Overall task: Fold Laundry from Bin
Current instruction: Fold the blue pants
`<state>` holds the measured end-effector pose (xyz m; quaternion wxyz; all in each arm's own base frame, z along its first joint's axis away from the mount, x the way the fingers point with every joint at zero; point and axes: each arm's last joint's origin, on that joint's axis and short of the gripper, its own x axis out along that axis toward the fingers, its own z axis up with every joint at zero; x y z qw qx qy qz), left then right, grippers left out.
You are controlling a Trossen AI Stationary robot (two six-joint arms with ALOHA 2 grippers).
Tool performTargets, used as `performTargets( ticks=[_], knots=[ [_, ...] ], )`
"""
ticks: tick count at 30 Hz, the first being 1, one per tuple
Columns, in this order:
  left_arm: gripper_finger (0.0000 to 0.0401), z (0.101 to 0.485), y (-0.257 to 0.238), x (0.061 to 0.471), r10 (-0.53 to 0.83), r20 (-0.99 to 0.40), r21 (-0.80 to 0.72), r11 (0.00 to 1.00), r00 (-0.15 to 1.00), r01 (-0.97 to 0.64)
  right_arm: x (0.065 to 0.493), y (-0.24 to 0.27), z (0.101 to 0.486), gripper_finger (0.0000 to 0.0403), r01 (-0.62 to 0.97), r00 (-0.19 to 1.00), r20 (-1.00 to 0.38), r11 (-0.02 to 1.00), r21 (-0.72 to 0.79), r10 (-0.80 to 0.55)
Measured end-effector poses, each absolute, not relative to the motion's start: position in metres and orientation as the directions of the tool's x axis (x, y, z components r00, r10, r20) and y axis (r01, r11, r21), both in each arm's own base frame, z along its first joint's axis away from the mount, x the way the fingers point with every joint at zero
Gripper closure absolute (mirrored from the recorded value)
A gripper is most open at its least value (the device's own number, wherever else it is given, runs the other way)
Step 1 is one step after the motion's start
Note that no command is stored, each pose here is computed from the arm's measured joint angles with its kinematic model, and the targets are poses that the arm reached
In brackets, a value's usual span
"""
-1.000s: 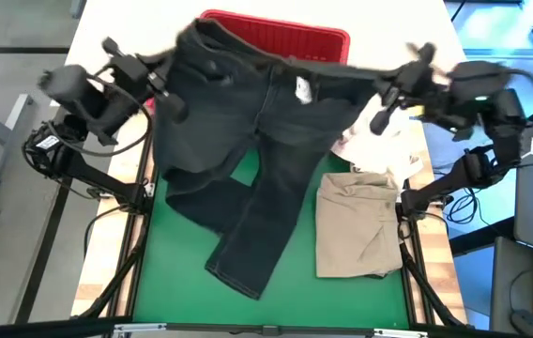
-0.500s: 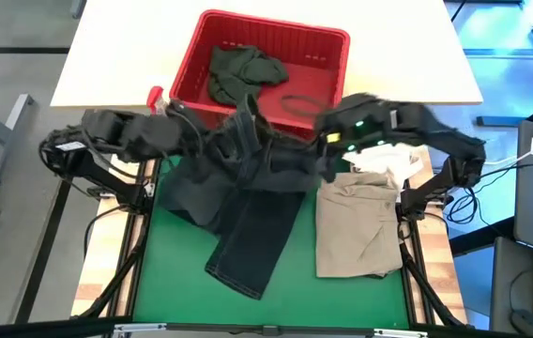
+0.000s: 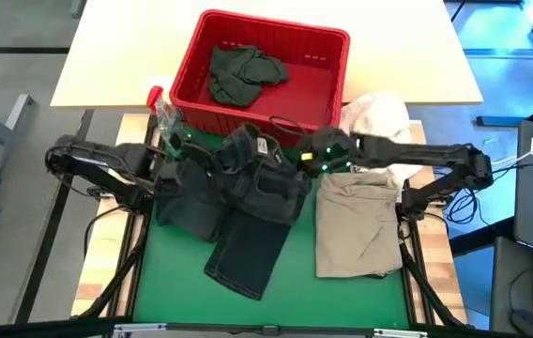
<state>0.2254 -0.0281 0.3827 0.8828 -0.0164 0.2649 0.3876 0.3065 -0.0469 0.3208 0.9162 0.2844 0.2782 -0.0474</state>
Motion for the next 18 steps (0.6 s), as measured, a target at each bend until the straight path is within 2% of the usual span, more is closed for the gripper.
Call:
performTargets(
  ticks=[5,8,13,18],
  knots=[
    [0.0383,0.368,-0.040,0.235,0.649,-0.444,0.138,0.730,0.617,-0.669,0.312,-0.038,0.274,0.0384,0.152,0.908,-0.391,0.749,0.645,0.153],
    [0.0383,0.373,-0.038,0.231,0.703,-0.394,0.168,0.688,0.592,-0.706,0.309,-0.037,0.255,0.0383,0.153,0.918,-0.367,0.716,0.681,0.152],
    [0.0383,0.400,-0.033,0.214,0.708,-0.302,0.067,0.684,0.639,-0.726,0.307,-0.035,0.253,0.0382,0.109,0.954,-0.275,0.713,0.693,0.121],
    [0.0383,0.380,-0.041,0.229,0.657,-0.374,0.114,0.733,0.655,-0.671,0.311,-0.036,0.270,0.0382,-0.012,0.988,-0.106,0.730,0.684,0.116]
  ],
)
